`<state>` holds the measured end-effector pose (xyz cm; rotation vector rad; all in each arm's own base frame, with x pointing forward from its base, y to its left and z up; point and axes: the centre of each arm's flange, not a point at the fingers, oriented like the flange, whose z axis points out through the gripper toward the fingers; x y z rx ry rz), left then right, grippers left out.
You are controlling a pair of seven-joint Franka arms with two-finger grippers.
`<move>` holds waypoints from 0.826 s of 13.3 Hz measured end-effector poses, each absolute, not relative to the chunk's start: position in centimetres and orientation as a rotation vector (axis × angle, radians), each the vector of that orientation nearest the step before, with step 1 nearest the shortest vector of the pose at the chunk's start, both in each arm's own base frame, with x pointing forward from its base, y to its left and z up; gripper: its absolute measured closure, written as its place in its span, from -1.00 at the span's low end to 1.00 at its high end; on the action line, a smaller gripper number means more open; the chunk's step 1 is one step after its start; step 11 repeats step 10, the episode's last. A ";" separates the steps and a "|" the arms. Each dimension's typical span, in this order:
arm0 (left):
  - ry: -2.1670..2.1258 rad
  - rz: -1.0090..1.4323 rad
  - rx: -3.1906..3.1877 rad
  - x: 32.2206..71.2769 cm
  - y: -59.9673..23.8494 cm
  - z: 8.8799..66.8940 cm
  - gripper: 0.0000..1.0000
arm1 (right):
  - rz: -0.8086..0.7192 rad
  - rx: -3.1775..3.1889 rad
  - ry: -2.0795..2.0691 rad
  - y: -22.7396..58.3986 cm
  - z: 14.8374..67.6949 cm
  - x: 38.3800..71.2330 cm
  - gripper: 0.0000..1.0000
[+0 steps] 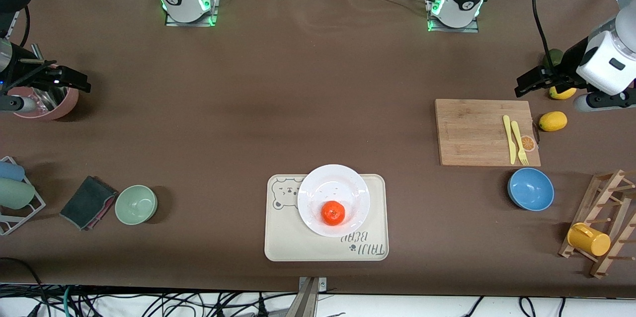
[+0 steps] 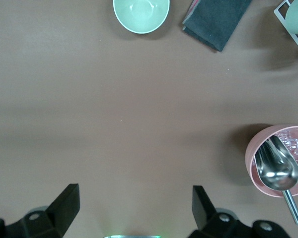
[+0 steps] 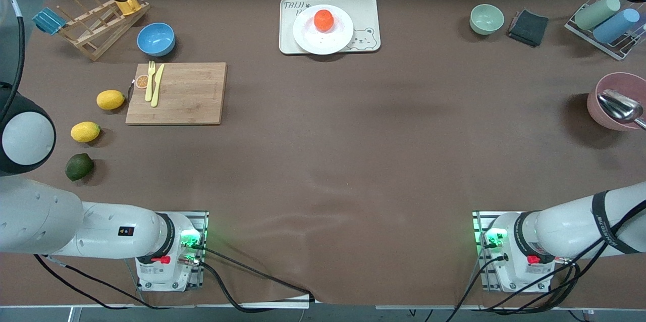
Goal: Place orange and plate with both arms
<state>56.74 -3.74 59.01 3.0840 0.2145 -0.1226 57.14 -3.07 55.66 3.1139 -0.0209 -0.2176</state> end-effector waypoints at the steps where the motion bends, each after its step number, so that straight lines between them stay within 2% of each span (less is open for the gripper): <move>1: 0.215 -0.123 3.084 56.7 -3.7 59.0 -1.00 | -0.216 3.115 -0.020 -3.0 55.7 57.2 -1.00; 11: 0.215 -0.123 3.084 56.7 -3.7 59.0 -1.00 | -0.213 3.115 -0.042 -2.8 55.7 57.2 -1.00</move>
